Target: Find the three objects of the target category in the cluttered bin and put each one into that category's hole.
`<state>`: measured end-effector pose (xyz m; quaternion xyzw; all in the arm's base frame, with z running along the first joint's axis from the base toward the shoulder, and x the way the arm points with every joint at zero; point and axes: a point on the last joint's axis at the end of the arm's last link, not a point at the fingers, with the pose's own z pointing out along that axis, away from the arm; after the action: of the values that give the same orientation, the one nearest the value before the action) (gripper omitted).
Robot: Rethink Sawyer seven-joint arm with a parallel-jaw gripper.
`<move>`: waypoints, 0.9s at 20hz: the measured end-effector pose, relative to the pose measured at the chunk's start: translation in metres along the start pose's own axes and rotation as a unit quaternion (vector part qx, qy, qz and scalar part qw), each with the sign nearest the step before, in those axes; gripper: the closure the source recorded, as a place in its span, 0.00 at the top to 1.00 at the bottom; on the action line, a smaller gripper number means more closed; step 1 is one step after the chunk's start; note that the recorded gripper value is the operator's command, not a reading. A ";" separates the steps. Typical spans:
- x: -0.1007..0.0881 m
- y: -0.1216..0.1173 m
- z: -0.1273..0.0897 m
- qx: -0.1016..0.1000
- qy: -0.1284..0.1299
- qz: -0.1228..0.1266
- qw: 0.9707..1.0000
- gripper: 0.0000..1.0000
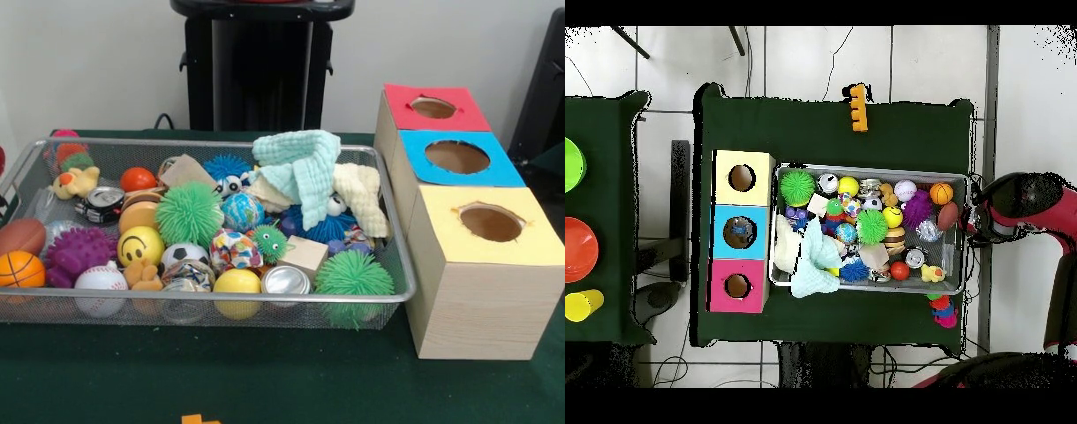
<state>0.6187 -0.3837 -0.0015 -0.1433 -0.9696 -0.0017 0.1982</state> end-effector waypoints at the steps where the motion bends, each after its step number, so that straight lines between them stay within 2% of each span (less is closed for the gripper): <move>1: 0.000 0.000 0.000 0.002 0.000 -0.001 1.000 0.00; 11: 0.000 0.005 0.000 0.017 -0.001 -0.005 1.000 0.00; 18: 0.001 0.015 0.000 0.049 -0.004 -0.013 0.999 0.00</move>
<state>0.6226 -0.3692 -0.0016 -0.1206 -0.9712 0.0436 0.2006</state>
